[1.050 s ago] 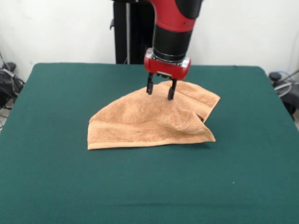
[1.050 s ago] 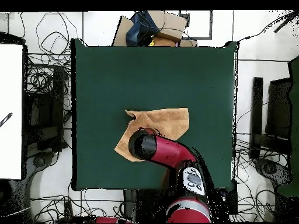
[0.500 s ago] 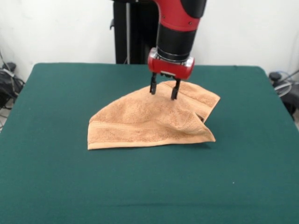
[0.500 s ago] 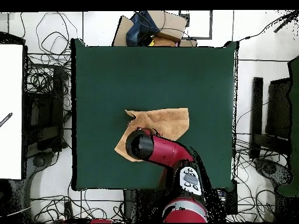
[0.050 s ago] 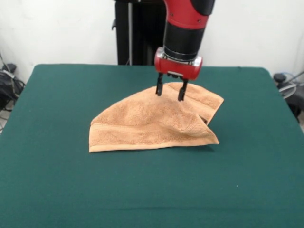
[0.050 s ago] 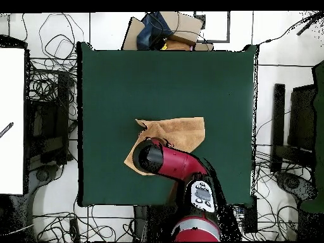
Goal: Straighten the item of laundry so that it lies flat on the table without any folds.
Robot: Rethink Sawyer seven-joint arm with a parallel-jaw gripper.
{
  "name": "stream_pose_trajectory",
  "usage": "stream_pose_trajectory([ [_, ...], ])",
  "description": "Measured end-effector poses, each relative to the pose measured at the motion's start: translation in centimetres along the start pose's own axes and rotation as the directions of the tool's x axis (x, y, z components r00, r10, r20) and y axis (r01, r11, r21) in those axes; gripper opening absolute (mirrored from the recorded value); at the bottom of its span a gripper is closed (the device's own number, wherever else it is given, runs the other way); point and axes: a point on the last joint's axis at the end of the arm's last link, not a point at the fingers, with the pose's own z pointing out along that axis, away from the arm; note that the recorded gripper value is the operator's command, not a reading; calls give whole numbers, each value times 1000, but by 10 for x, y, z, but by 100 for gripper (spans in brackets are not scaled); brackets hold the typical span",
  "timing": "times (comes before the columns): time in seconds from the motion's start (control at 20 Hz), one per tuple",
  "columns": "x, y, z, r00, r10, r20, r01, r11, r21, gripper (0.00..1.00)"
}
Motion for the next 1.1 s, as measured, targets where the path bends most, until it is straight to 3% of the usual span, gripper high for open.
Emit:
stream_pose_trajectory([
  [0.55, -22, 24, 4, 999, -36, 31, 36, 999, -5, 100],
  [1.1, -42, 27, 8, 999, -33, 35, 34, 999, -9, 100],
])
